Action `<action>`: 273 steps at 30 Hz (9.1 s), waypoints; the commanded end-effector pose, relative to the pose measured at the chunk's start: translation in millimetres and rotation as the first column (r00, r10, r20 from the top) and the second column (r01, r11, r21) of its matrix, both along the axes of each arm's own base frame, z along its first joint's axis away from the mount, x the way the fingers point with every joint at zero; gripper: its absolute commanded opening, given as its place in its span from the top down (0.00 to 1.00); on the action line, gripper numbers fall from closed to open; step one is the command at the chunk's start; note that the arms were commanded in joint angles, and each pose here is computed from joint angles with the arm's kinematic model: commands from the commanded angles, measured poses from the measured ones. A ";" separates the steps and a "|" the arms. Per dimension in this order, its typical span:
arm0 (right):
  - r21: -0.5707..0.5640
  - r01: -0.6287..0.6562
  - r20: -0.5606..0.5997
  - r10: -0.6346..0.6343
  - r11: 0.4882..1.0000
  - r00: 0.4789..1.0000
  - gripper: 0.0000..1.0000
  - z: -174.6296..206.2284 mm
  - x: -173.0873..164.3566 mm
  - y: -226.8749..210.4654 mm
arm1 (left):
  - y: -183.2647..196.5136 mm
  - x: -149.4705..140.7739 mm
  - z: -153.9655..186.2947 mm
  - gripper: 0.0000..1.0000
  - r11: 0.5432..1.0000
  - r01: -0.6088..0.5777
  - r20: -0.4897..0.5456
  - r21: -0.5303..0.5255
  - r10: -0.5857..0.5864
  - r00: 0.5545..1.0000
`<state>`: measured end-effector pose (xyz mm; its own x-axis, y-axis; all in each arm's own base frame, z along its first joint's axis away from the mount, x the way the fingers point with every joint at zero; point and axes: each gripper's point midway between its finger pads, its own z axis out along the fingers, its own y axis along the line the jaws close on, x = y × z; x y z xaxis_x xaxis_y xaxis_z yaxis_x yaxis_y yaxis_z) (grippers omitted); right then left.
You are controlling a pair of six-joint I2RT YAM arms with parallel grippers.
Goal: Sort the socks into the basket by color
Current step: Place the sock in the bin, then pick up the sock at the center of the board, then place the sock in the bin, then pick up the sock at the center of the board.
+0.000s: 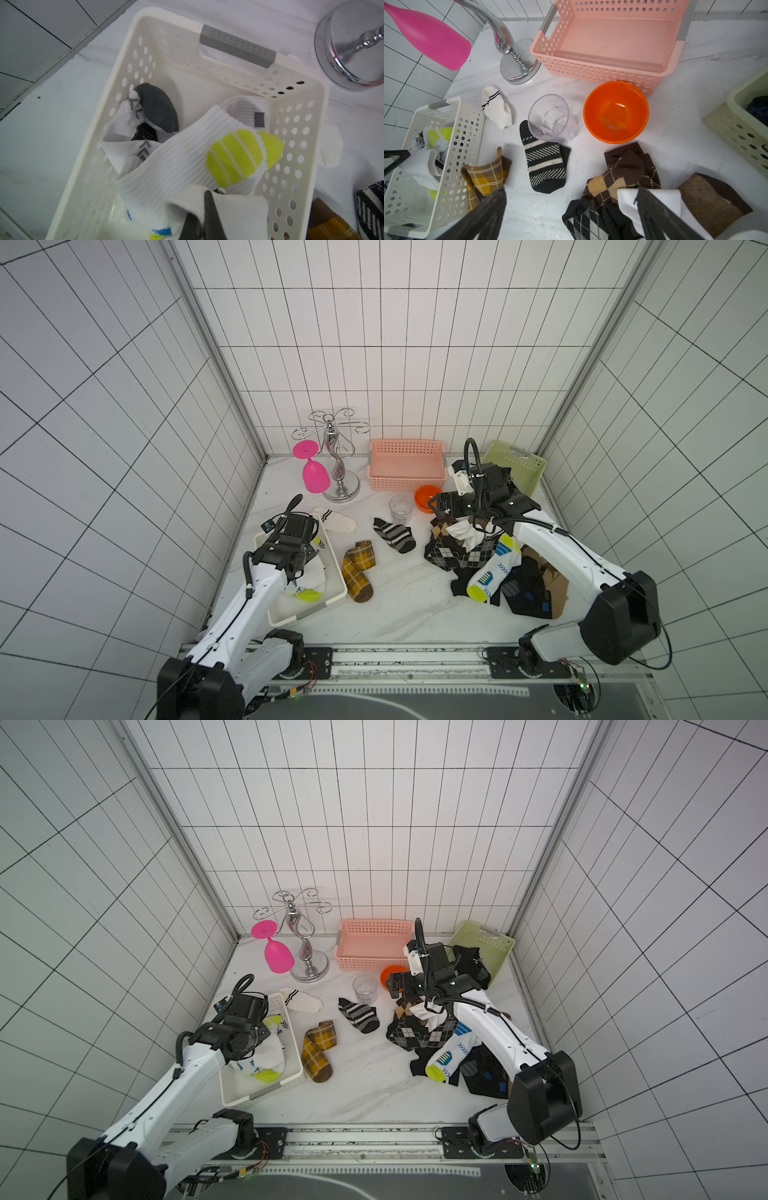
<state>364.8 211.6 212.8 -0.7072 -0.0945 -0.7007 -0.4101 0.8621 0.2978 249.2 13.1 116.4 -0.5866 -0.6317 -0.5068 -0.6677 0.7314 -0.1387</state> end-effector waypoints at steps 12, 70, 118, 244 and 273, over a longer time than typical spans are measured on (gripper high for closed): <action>-0.115 -0.194 -0.132 0.179 0.974 0.975 0.02 -56.2 -25.4 46.3 | -17.6 11.0 -31.4 0.34 0.994 0.034 -0.006 -0.108 -0.034 0.999; -0.394 -0.230 -0.034 0.235 0.890 0.971 0.47 -198.9 -34.7 134.8 | -59.7 19.5 107.7 0.26 0.917 0.398 0.380 -0.032 -0.357 0.853; 0.052 0.019 0.184 -0.028 0.998 0.982 1.00 81.5 18.0 29.5 | -129.5 46.4 159.6 0.26 0.811 0.562 0.431 0.160 -0.570 0.699; 0.032 0.145 0.062 -0.146 0.989 0.987 0.01 28.4 3.1 -53.1 | -133.5 160.0 -94.8 0.50 0.857 0.506 -0.157 0.100 -0.488 0.859; 0.049 0.074 0.020 -0.075 0.996 0.997 0.00 11.4 -2.9 -33.6 | -116.9 87.8 123.2 1.00 0.883 0.431 0.246 0.186 -0.466 0.850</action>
<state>370.8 171.1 247.1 -0.6641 0.0305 -0.7471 -0.3299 0.8847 0.3293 355.3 -124.8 225.4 -0.6448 -0.2189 -0.7323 -0.1433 0.9757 -0.1654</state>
